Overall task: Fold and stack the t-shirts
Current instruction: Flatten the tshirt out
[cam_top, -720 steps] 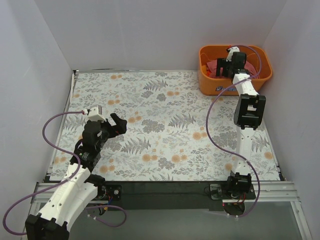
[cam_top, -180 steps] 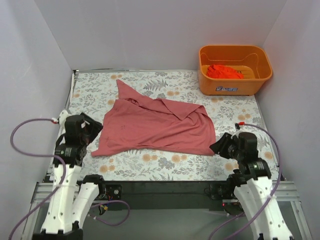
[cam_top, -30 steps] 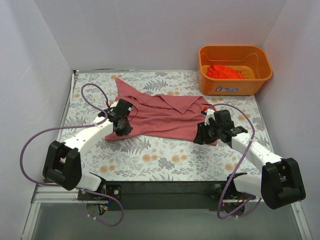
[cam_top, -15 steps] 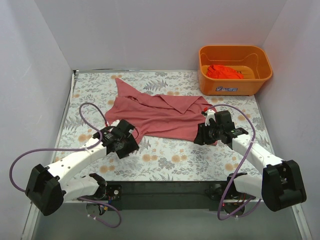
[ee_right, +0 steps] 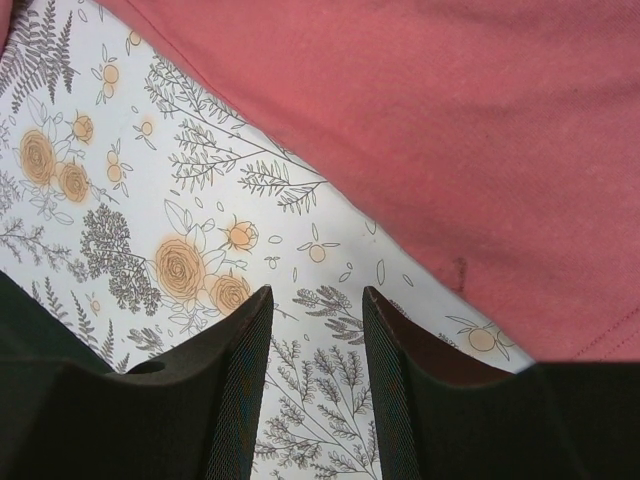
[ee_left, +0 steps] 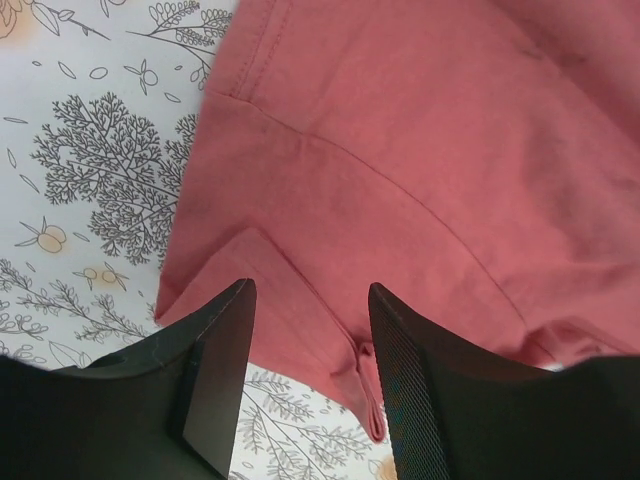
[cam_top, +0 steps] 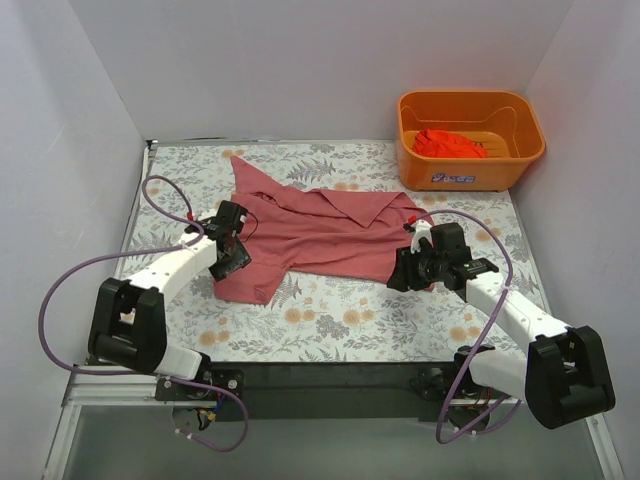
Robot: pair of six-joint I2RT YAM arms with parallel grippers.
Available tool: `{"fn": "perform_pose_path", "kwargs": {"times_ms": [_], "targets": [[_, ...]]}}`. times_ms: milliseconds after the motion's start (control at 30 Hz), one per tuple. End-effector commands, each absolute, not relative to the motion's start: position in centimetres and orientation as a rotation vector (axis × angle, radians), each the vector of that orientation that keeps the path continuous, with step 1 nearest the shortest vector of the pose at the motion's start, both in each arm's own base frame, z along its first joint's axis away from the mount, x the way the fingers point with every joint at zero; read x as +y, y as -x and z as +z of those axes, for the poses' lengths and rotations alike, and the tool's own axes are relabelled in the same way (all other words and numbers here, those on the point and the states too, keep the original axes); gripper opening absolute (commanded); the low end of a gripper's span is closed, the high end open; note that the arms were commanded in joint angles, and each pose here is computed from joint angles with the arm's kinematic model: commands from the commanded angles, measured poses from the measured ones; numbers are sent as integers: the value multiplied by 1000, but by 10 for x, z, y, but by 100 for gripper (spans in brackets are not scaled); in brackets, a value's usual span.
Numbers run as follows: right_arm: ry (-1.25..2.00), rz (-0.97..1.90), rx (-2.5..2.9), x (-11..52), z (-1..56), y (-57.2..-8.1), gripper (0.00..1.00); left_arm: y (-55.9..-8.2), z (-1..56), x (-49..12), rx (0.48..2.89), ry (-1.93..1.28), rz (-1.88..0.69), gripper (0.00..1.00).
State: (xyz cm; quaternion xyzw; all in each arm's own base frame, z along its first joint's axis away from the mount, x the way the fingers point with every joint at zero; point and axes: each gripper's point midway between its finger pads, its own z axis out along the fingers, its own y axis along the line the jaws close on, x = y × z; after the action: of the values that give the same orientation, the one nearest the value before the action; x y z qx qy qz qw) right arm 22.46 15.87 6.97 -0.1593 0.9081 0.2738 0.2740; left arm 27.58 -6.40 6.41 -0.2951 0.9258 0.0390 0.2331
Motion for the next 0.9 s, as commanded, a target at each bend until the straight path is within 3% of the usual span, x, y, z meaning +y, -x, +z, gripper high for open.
{"fn": "perform_pose_path", "kwargs": {"times_ms": [0,500,767,867], "targets": [[437,773,2404,164,77,-223,48,-286,63,-55,2530,750,159,47],[445,810,2423,167,69,-219,48,-275,31,-30,2555,769,251,49],[447,811,2427,167,67,-218,48,-247,33,-43,2649,784,146,49],[447,815,2430,168,67,-219,48,-238,41,-47,2631,830,88,45]]}}
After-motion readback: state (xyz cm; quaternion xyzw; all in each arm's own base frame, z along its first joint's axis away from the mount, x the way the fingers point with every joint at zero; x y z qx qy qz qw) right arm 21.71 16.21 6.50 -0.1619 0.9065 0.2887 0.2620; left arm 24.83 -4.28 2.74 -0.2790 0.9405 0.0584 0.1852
